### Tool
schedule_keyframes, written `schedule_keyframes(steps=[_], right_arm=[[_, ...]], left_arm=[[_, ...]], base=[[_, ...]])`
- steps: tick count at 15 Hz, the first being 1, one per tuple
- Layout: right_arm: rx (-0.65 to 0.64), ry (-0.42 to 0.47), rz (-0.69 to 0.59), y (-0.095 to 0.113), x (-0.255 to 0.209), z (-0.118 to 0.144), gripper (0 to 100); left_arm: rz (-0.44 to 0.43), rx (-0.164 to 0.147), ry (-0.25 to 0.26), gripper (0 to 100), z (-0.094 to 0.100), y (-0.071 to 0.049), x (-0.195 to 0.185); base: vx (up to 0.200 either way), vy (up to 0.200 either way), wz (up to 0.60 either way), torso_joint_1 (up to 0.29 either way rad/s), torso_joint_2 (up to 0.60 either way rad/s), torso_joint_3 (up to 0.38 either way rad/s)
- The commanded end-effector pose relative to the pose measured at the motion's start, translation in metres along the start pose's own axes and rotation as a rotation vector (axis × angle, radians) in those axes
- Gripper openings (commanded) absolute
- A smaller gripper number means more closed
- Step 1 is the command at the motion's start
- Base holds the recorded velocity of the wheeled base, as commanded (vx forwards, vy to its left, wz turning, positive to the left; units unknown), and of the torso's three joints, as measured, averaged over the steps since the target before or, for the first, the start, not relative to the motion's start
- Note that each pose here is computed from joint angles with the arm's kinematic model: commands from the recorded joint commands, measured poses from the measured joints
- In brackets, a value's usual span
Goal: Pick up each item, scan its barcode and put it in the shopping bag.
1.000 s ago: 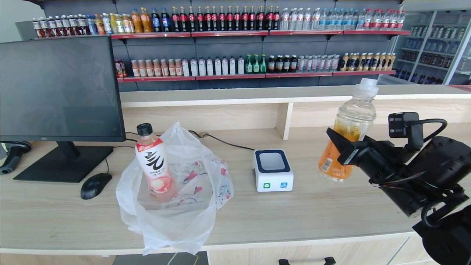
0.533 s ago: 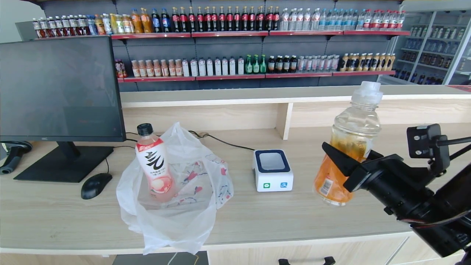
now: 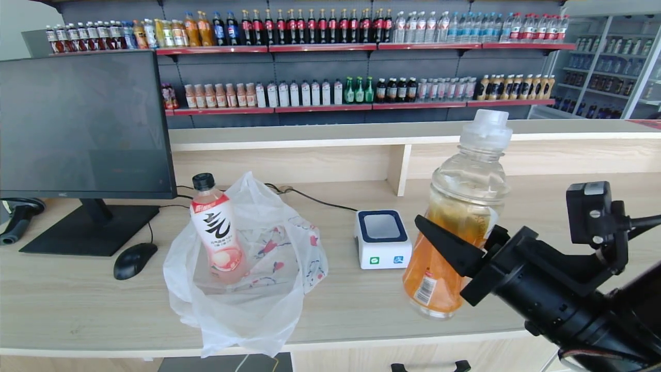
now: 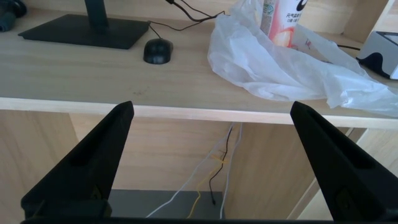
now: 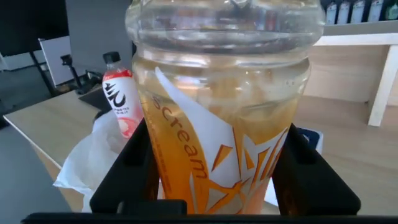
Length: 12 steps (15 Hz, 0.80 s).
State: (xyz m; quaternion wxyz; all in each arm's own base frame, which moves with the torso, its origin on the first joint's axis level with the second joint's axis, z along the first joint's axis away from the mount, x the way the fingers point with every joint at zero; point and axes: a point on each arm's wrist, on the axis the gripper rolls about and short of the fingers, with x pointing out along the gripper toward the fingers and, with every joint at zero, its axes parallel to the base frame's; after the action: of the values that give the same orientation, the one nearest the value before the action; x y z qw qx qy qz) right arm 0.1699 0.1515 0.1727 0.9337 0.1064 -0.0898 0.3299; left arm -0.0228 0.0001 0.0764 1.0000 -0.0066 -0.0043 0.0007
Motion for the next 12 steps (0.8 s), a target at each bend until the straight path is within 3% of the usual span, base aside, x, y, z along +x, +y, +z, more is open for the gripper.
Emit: schedule_keyframes(steps=[1, 5, 12], right_arm=[[0.037, -0.001, 0.053, 0.011, 0.004, -0.001, 0], [0.075, -0.068, 0.346, 0.012, 0.025, 0.02, 0], [0.179, -0.176, 0.503, 0.016, 0.067, 0.048, 0]], left_arm=[[0.0, -0.001, -0.001, 100, 0.0, 0.0, 0.0], [0.0, -0.001, -0.001, 100, 0.0, 0.0, 0.0], [0.0, -0.001, -0.001, 100, 0.0, 0.0, 0.0]], base=[[0.0, 0.0, 0.0, 0.0, 0.0, 0.0], [0.0, 0.0, 0.0, 0.0, 0.0, 0.0], [0.0, 0.0, 0.0, 0.0, 0.0, 0.0]])
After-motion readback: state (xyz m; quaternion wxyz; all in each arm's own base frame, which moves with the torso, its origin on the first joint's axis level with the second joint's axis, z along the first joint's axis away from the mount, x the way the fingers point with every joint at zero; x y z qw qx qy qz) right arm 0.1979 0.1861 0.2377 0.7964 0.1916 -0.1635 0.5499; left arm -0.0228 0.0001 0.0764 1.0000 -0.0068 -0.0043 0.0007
